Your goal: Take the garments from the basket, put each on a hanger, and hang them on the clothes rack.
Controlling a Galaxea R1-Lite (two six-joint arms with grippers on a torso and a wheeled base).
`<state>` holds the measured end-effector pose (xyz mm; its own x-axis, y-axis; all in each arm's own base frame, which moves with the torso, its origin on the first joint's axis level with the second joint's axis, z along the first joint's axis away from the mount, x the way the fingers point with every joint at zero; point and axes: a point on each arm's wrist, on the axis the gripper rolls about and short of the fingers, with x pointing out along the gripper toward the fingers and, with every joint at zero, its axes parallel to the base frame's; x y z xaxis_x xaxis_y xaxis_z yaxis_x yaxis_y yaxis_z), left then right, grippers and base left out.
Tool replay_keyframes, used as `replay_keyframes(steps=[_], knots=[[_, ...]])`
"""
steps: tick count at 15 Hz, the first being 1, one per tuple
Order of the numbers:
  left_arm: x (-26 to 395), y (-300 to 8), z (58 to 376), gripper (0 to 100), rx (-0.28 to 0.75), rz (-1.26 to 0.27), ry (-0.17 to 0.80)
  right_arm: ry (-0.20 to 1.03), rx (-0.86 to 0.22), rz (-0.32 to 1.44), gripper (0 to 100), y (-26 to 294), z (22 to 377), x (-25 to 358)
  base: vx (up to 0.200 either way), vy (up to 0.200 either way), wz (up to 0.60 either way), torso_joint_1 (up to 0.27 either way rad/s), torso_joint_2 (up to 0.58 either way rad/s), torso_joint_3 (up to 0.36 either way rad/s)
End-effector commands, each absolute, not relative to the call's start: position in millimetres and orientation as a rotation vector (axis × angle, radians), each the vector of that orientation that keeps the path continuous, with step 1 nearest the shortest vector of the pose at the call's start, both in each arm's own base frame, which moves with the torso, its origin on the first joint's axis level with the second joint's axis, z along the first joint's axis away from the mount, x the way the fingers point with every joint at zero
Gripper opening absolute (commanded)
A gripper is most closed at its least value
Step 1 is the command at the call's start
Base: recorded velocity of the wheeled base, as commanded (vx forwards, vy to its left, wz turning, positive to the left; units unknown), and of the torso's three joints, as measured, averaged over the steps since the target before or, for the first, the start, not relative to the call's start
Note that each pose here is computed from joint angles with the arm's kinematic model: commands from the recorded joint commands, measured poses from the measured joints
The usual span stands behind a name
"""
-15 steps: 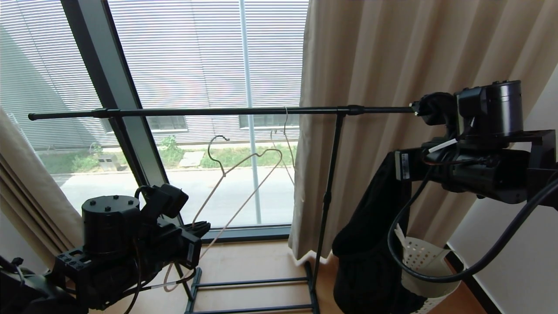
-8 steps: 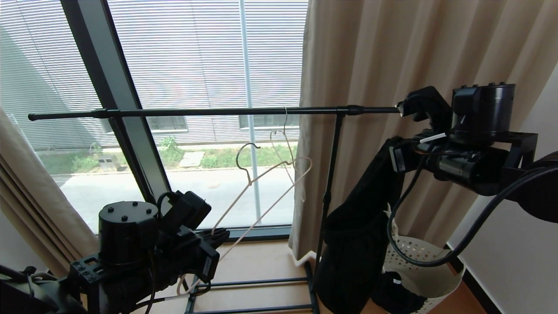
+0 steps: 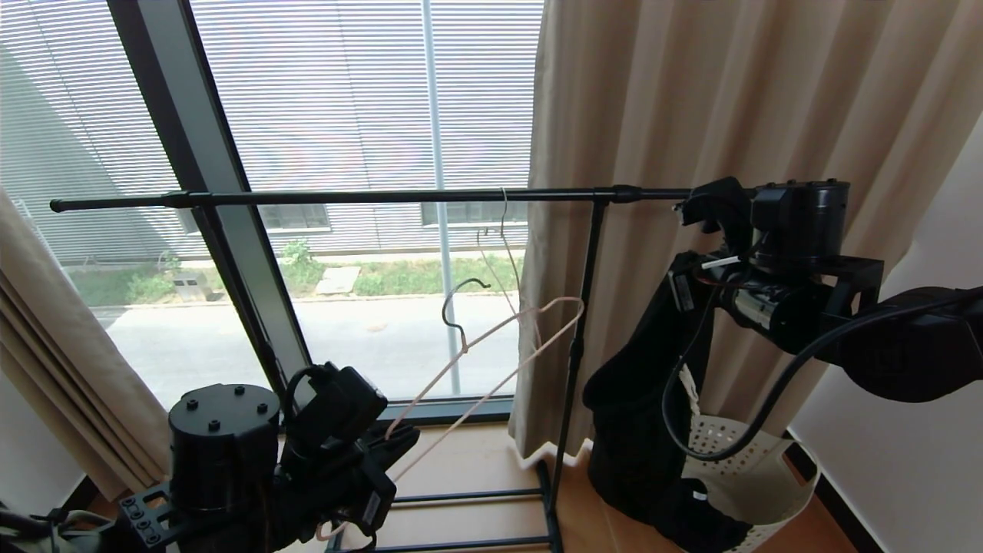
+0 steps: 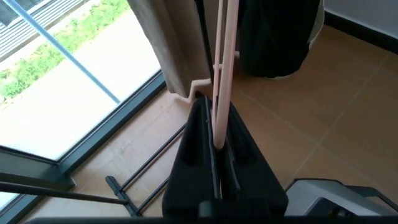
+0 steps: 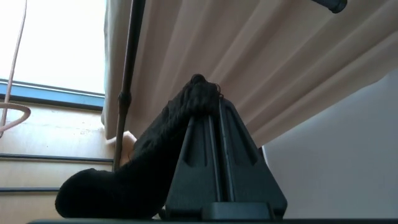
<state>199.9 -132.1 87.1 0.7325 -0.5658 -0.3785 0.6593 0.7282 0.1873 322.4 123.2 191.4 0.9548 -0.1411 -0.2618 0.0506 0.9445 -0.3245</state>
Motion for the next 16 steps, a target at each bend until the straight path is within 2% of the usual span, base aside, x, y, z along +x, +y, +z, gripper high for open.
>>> replay_keyframes(steps=[1, 8, 12, 16], knots=[[192.2, -136.1, 82.9, 0, 0.331, -0.720, 0.316, 0.292, -0.323, -0.097, 0, 122.8, 190.0, 320.4, 0.000, 0.000, 0.00, 0.000, 0.00, 0.000], [177.7, -146.4, 79.6, 0, 0.315, -0.881, 0.318, 0.299, -0.327, -0.096, 0, 121.2, 188.4, 316.6, 0.000, 0.000, 0.00, 0.000, 0.00, 0.000], [176.3, -151.6, 77.0, 0, 0.318, -0.902, 0.325, 0.306, -0.335, -0.074, 0, 126.9, 185.2, 312.6, 0.000, 0.000, 0.00, 0.000, 0.00, 0.000], [180.5, -155.1, 73.6, 0, 0.304, -0.896, 0.317, 0.320, -0.361, -0.021, 0, 146.6, 177.0, 302.0, 0.000, 0.000, 0.00, 0.000, 0.00, 0.000]])
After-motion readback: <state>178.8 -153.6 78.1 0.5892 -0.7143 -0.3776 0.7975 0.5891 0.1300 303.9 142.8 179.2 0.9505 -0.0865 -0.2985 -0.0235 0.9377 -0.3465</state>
